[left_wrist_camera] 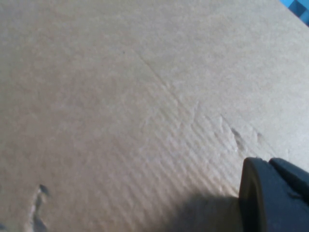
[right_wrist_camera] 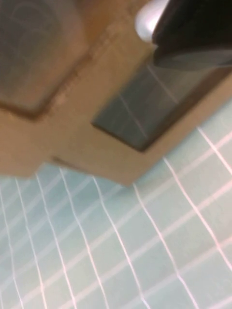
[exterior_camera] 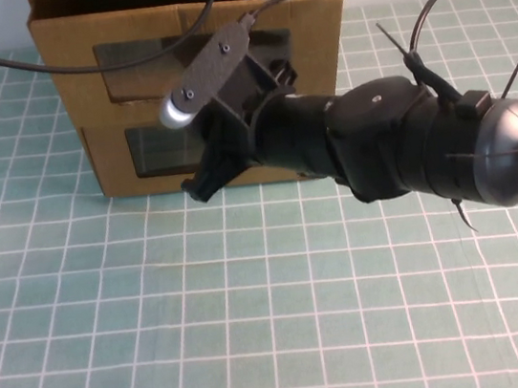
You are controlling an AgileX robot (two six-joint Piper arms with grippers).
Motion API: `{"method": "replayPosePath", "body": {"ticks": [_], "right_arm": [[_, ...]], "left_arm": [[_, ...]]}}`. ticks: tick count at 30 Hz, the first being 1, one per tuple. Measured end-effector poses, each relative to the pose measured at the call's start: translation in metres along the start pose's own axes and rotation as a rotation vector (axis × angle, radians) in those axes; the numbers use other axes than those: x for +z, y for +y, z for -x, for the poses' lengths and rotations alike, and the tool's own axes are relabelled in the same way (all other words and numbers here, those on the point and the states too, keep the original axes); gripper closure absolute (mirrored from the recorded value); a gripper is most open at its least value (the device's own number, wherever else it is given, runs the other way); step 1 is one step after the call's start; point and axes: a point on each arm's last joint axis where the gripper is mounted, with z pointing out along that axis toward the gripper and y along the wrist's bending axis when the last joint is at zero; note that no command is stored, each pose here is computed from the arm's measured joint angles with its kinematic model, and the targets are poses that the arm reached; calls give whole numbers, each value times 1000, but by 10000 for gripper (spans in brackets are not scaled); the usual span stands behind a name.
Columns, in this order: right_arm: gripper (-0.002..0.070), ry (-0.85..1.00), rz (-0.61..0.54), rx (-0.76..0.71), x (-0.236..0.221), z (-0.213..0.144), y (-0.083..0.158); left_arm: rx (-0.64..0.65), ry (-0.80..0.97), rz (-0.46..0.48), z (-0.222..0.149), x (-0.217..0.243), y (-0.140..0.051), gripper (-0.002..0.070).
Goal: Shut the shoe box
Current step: Close the shoe box with your right arm
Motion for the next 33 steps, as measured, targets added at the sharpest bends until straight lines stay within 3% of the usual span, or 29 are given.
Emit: {"method": "replayPosePath", "body": {"ticks": [6, 15, 25, 33], "right_arm": [[690, 24, -8, 1, 0, -7, 1], [690, 51, -94, 38, 20, -17, -21], [690, -3, -145, 19, 26, 2, -36], [690, -14, -110, 39, 29, 2, -35]], "left_arm": [[0, 0, 0, 0, 0, 0, 680], [0, -2, 1, 0, 0, 0, 680], [0, -3, 2, 0, 0, 0, 680], [1, -2, 4, 0, 0, 0, 680]]}}
